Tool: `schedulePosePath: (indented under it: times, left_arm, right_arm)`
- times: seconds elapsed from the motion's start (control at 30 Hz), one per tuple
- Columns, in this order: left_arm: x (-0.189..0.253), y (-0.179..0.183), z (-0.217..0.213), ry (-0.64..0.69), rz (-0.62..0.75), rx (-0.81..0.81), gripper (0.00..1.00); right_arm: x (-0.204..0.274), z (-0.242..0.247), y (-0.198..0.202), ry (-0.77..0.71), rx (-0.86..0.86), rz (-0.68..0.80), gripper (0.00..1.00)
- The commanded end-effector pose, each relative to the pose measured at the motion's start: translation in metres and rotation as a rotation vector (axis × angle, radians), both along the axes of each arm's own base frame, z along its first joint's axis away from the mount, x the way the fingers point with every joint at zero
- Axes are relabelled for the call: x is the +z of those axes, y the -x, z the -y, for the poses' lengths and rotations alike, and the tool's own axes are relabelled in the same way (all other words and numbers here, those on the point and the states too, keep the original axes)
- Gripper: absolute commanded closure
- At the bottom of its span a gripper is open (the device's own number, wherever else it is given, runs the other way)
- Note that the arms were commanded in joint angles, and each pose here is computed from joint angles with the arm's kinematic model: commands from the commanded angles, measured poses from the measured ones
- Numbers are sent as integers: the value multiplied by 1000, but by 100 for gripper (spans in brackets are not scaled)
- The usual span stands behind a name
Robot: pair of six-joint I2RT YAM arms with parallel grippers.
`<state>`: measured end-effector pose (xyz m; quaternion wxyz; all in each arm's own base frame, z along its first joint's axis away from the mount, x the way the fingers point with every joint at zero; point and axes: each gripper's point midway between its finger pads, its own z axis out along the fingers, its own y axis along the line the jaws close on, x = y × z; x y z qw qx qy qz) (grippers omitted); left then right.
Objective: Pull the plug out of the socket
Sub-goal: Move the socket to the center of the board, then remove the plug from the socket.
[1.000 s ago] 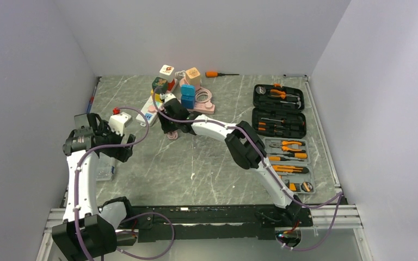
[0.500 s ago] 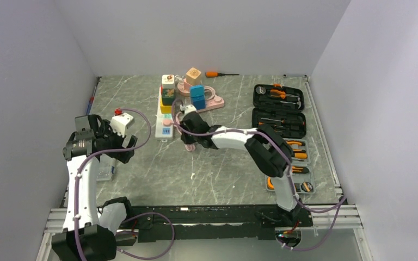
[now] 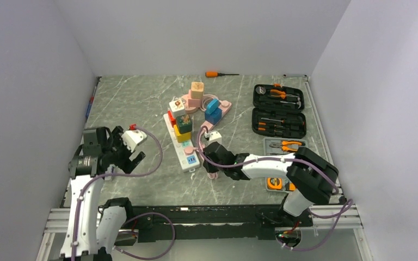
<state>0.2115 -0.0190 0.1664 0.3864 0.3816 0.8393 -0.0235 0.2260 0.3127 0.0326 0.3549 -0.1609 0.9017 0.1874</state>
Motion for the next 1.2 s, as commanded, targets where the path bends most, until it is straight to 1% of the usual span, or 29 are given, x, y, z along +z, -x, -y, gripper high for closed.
schedulePosePath:
  times: [0.0,0.1,0.17,0.2,0.27,0.37,0.47,0.6,0.73,0.83,0.97,1.07,1.17]
  left_arm:
    - [11,17,16,-70,133,-213,1]
    - [18,31,28,-123,268,-360,1]
    - [22,39,35,-172,365,-445,1]
    - [20,40,37,-185,391,-478,1]
    - [21,40,42,-190,432,-517,1]
    - [22,34,48,-166,460,-537,1]
    - [20,28,52,-143,473,-555,1]
    - [16,21,55,-160,514,-592,1]
    - [14,11,57,-177,558,-616,1]
    - [15,2,61,-178,588,-635,1]
    - [9,-6,68,-194,600,-673,1]
    - [1,-6,81,-209,605,-740,1]
    - [-5,-5,93,-220,620,-797,1]
  right_arm:
    - [-14,35,43,133,28,-100,79]
    - [17,40,35,147,24,-37,44]
    - [54,37,20,125,10,51,28]
    - [74,36,13,108,9,94,24]
    - [102,31,3,87,26,155,20]
    - [121,21,-11,67,69,209,20]
    - [121,10,-26,65,107,222,22]
    - [102,-4,-37,81,202,189,25]
    - [83,-12,-45,123,263,153,30]
    - [68,-15,-48,143,271,120,32]
    - [52,-21,-47,119,285,88,35]
    - [38,-25,-46,100,298,58,37]
    - [22,-28,-47,103,301,30,42]
